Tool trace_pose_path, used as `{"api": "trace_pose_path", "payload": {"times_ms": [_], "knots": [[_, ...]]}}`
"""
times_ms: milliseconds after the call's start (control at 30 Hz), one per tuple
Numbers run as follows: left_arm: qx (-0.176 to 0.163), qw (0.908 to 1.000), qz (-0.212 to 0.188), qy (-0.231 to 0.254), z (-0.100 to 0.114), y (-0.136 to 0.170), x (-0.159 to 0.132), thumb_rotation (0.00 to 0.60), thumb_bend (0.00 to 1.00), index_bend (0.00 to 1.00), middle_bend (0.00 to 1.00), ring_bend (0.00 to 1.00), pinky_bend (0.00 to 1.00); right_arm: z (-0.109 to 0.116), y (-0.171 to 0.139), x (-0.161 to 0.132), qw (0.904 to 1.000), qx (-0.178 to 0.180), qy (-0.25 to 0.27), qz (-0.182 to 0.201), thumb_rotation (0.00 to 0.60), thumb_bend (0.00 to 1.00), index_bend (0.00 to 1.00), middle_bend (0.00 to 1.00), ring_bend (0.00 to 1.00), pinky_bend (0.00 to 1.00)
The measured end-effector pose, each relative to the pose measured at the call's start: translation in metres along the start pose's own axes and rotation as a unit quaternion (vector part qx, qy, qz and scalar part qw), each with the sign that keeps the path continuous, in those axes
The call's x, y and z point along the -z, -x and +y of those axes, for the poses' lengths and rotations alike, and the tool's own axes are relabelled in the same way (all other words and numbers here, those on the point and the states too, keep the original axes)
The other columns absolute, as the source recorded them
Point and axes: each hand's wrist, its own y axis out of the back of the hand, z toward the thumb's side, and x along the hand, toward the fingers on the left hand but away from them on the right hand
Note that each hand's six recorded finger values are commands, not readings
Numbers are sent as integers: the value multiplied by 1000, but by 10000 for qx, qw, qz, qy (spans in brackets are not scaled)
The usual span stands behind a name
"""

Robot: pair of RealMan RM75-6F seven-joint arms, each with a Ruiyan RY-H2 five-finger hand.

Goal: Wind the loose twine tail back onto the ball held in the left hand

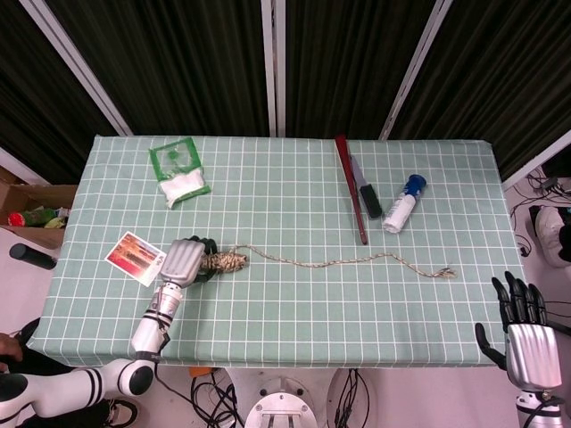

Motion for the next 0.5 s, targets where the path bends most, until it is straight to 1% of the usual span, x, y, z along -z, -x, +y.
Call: {"api": "trace_pose_path", "payload": {"times_ms": [33, 133, 200, 300, 400, 500], "knots": [[-61, 10000, -9, 78, 2, 0, -1, 600, 385, 626, 585, 495, 624, 0, 0, 0, 10000, 1, 3, -4, 600, 367, 0, 0, 0, 0], [-255, 9991, -76, 324, 9, 0, -4, 600, 436, 714, 667, 579, 702, -2, 0, 0, 10000, -34, 1, -5, 600, 367, 0, 0, 0, 0], [-367, 9977, -136, 546, 13, 1, -7, 600, 441, 733, 689, 602, 723, -4, 0, -1, 10000, -82, -1, 6, 600, 367, 0, 0, 0, 1], [-568, 9926, -268, 1035, 21, 2, -11, 600, 422, 743, 705, 622, 742, -7, 2, -3, 9999, -112, 11, 25, 600, 367, 0, 0, 0, 1], [-745, 9830, -459, 1614, 30, 3, -17, 600, 418, 747, 712, 631, 753, -7, 3, -3, 10000, -75, 13, 12, 600, 366, 0, 0, 0, 2], [-845, 9671, -699, 2295, 39, 6, -25, 600, 418, 750, 716, 635, 760, -7, 6, -1, 10000, -35, -22, -69, 600, 366, 12, 26, 0, 16]]}}
